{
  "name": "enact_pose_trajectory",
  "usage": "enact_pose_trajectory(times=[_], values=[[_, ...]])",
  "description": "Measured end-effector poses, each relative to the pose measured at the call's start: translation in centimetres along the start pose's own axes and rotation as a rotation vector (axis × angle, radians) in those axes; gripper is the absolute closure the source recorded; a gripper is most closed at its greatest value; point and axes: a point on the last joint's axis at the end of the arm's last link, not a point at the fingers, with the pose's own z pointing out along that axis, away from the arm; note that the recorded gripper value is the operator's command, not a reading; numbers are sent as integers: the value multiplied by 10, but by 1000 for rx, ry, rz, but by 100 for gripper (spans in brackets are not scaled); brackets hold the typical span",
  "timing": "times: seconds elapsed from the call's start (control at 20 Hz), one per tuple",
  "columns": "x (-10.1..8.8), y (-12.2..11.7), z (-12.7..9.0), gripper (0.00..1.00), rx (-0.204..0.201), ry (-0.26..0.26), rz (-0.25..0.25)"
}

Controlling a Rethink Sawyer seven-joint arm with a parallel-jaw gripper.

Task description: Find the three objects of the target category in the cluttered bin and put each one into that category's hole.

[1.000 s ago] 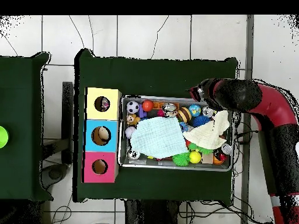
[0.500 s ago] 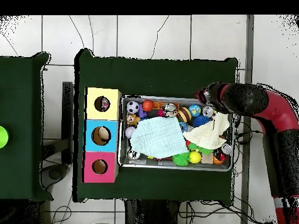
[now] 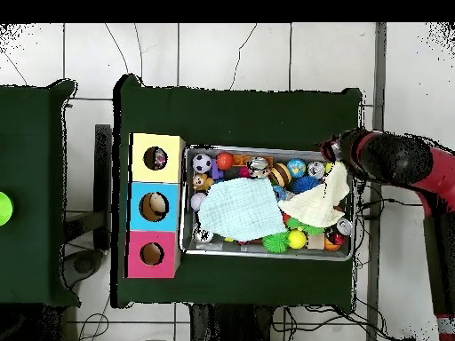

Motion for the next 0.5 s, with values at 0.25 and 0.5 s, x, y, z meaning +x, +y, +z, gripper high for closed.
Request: enact_pose_trajectory(times=[0.25, 0.5], values=[[3, -9, -21, 0, 107, -24, -41], [6, -11, -33, 0, 169, -39, -67]])
